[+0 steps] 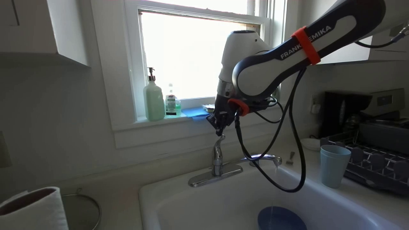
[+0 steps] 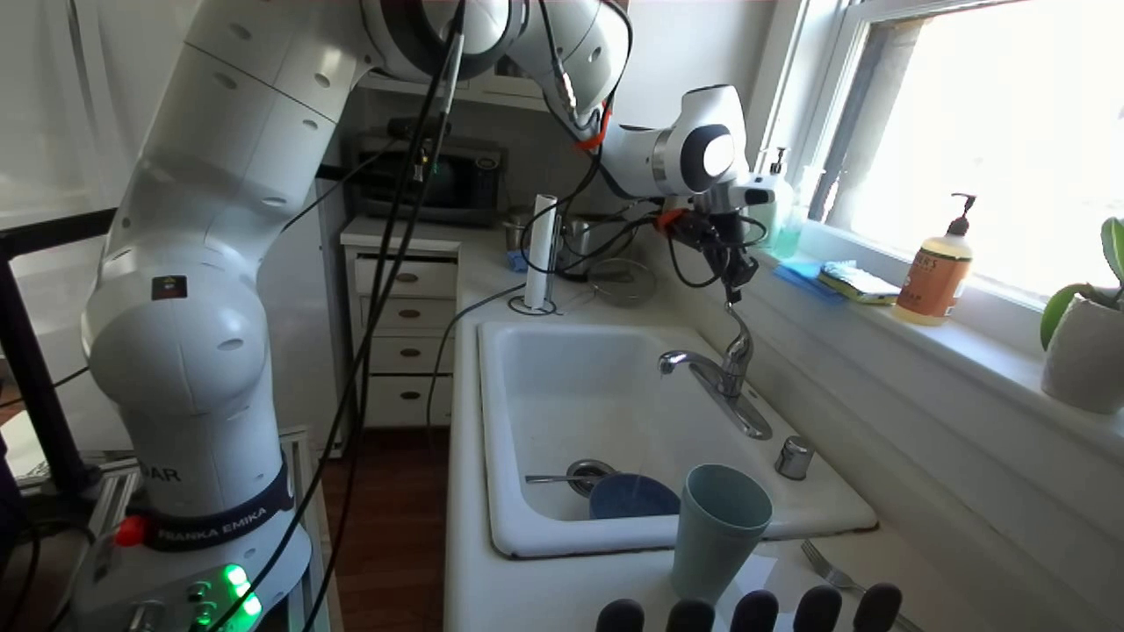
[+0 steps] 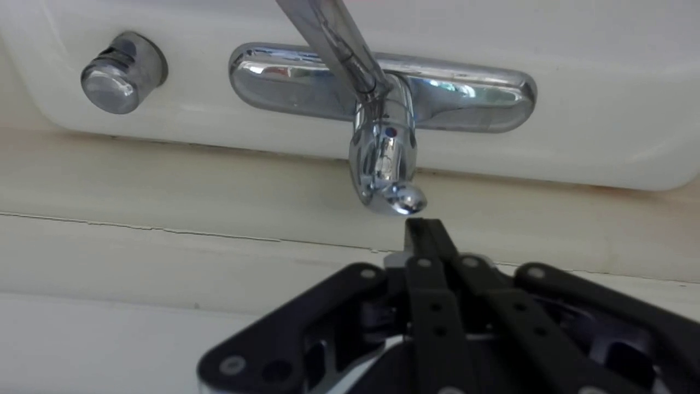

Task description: Turn the faucet off

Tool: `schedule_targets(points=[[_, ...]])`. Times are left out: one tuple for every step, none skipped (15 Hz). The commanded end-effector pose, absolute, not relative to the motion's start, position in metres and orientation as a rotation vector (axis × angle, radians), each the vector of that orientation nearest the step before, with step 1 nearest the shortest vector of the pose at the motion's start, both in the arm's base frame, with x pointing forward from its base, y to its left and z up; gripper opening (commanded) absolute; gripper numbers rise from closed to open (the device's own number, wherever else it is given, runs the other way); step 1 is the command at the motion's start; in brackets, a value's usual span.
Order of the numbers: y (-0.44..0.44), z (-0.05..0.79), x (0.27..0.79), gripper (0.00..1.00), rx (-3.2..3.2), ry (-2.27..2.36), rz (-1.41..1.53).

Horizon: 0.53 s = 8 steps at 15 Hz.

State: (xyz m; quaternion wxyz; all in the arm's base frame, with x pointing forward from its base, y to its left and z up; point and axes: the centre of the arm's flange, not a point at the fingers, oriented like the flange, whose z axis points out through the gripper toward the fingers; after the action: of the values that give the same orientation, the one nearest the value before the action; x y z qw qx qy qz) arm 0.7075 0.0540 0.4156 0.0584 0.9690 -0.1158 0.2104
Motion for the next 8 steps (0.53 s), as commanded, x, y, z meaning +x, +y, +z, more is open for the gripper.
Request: schedule_targets(points=[[0.059,0.408,0.708,0.0,2.993,-0.293,0.57],[0.059,0.405,0.708,0.0,2.995,-0.282,0.53],[0.06,0.401,0.707,0.0,3.002,-0.267,0.48],[0.058,0.396,0.705,0.0,2.988,-0.275,0.426],[0.058,0.393,0.704,0.0,2.995,-0.264,0.383],[0.057,0.39,0.703,0.0,2.986,-0.267,0.356],[0.057,0.387,0.7,0.0,2.988,-0.258,0.334],[0.057,0.387,0.699,0.0,2.988,-0.254,0.318]])
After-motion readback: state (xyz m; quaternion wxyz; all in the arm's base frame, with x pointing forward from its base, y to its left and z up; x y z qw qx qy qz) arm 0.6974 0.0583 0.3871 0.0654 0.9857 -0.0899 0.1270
